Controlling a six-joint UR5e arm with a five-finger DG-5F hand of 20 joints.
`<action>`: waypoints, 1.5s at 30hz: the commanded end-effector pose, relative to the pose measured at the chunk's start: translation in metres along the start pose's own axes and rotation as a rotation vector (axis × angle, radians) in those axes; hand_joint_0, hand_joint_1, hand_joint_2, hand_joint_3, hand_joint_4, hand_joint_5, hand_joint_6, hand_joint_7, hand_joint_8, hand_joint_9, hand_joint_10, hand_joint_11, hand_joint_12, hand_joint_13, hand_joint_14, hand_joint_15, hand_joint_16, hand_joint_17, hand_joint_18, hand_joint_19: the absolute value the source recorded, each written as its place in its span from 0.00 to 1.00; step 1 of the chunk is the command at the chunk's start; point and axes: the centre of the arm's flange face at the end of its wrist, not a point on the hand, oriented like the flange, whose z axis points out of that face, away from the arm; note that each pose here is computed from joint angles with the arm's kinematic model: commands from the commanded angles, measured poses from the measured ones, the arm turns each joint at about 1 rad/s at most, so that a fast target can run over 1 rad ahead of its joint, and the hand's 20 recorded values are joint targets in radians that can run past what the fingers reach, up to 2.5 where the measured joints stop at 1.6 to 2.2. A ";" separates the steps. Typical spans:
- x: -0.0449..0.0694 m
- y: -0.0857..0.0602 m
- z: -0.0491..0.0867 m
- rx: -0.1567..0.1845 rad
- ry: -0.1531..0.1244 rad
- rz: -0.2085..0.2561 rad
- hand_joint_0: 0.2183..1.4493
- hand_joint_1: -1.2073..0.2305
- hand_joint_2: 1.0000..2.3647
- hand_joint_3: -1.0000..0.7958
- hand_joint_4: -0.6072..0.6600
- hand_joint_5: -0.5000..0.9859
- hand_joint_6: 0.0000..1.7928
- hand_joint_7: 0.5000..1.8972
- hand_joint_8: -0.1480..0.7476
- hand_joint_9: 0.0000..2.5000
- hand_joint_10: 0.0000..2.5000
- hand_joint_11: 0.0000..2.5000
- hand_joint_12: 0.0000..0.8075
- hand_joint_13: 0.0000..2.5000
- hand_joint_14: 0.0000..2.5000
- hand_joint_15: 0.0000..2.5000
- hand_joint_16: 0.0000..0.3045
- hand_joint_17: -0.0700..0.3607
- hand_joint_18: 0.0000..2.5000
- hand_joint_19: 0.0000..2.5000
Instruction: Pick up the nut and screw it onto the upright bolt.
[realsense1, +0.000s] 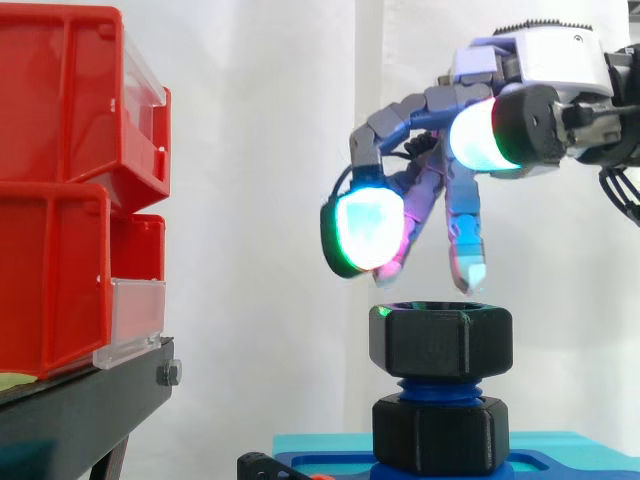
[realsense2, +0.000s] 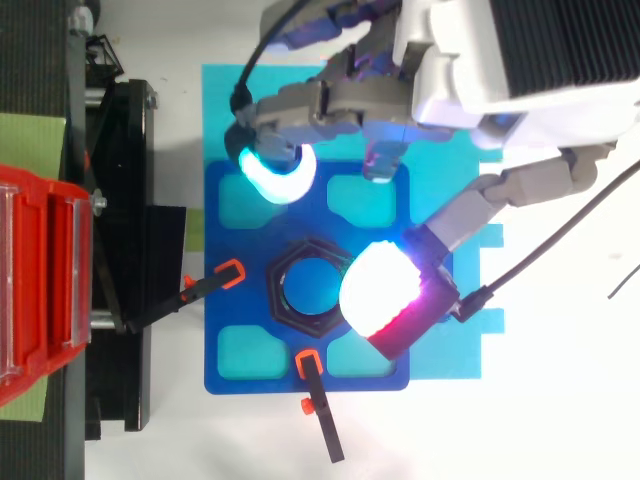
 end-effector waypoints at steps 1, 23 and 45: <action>-0.004 -0.001 0.001 -0.002 -0.012 -0.004 0.23 0.58 0.00 0.28 0.69 0.30 0.28 0.25 0.45 0.57 0.00 0.01 0.30 0.36 0.00 0.00 0.07 0.27 0.20 0.00; 0.048 0.024 0.007 -0.027 -0.009 0.019 0.19 0.62 0.00 0.28 0.59 0.21 0.28 0.05 0.37 0.11 0.00 0.00 0.38 0.00 0.00 0.00 0.13 0.36 0.00 0.00; 0.056 0.031 0.005 -0.022 0.048 0.029 0.20 0.61 0.00 0.28 0.64 0.24 0.28 0.12 0.41 0.18 0.00 0.00 0.38 0.03 0.00 0.00 0.12 0.35 0.00 0.00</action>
